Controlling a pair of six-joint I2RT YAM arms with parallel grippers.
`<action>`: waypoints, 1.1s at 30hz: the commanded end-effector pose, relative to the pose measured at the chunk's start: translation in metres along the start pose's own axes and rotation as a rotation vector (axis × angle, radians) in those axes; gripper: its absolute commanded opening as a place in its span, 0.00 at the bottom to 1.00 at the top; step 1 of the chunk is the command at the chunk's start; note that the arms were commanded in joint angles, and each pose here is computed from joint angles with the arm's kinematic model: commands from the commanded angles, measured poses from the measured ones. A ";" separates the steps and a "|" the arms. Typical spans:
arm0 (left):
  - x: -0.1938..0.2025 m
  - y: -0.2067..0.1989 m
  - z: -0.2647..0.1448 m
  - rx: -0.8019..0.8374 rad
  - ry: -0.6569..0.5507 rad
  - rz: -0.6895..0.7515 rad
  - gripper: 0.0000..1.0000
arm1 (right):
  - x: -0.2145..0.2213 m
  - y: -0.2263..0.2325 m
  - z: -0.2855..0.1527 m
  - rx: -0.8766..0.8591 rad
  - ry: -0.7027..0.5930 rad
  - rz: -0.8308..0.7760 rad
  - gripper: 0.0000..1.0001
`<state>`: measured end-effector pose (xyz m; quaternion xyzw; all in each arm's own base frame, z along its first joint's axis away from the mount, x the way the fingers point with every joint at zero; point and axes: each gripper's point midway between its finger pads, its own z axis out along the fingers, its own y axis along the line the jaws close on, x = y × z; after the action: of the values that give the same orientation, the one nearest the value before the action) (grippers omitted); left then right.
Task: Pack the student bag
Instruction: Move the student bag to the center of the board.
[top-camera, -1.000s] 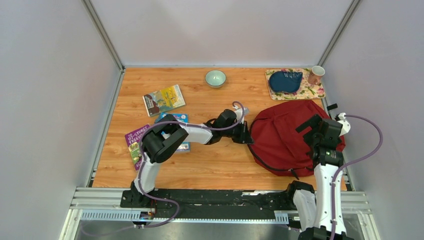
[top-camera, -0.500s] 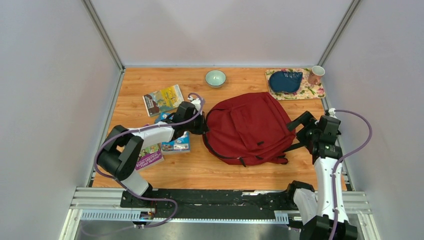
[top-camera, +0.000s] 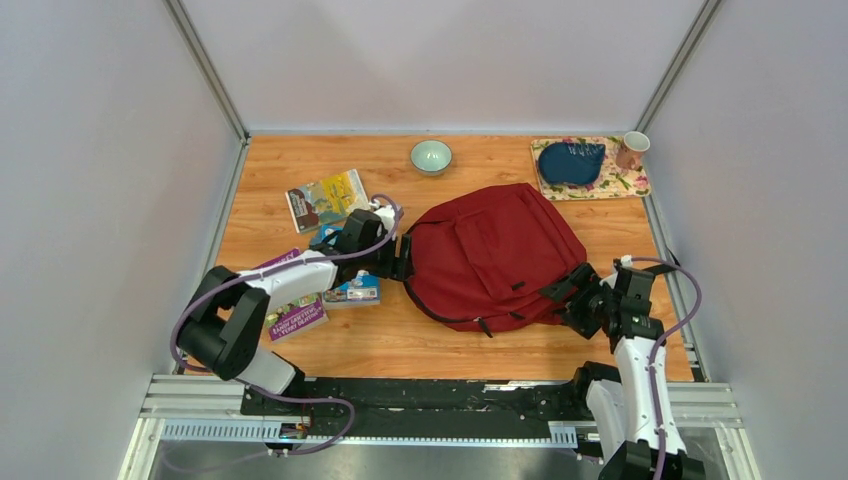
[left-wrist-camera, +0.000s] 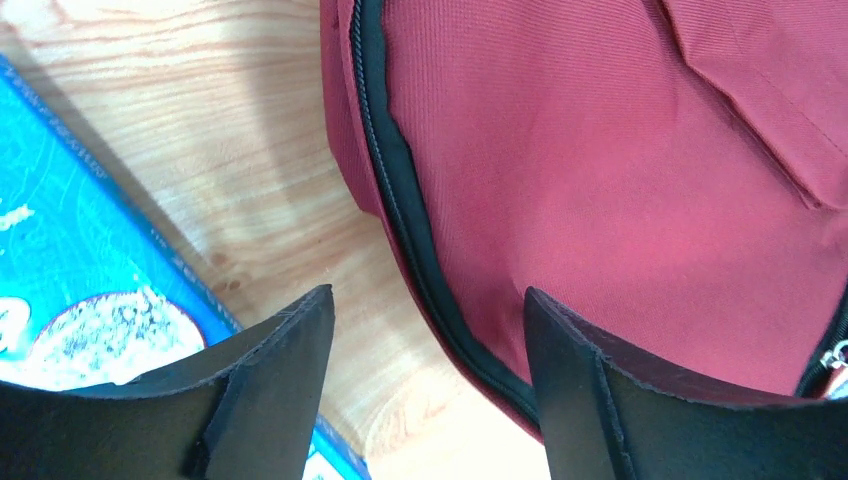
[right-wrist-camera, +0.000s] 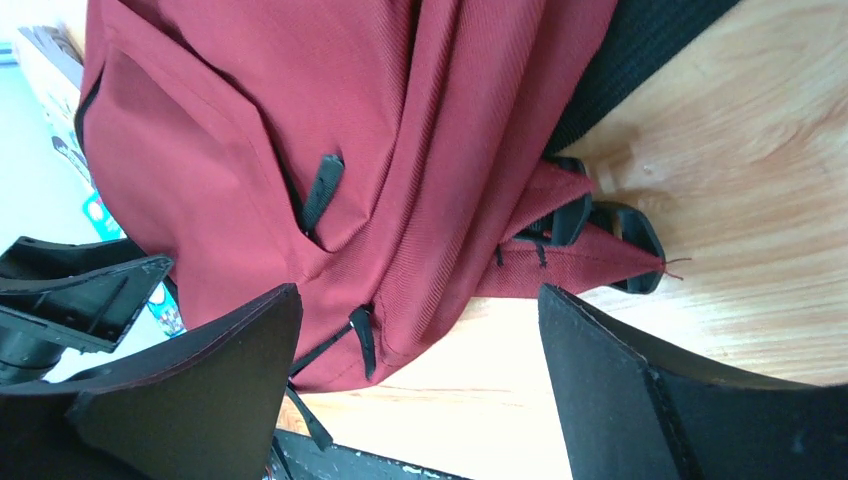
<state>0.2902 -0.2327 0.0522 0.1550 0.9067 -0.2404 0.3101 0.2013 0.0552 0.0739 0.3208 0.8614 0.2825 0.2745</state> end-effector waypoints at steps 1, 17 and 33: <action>-0.017 -0.008 -0.021 0.017 -0.073 0.009 0.78 | 0.003 0.003 0.002 -0.029 -0.010 0.038 0.91; 0.002 -0.077 -0.057 0.171 -0.114 0.013 0.81 | 0.005 0.025 0.034 -0.108 0.056 0.063 0.91; 0.026 -0.157 -0.038 0.249 -0.069 0.020 0.81 | 0.032 0.037 0.047 -0.107 0.069 -0.016 0.00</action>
<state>0.1757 -0.3190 0.0943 0.2190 0.8678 -0.3358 0.2937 0.2186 0.1095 0.0424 0.3093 0.8648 0.3272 0.2222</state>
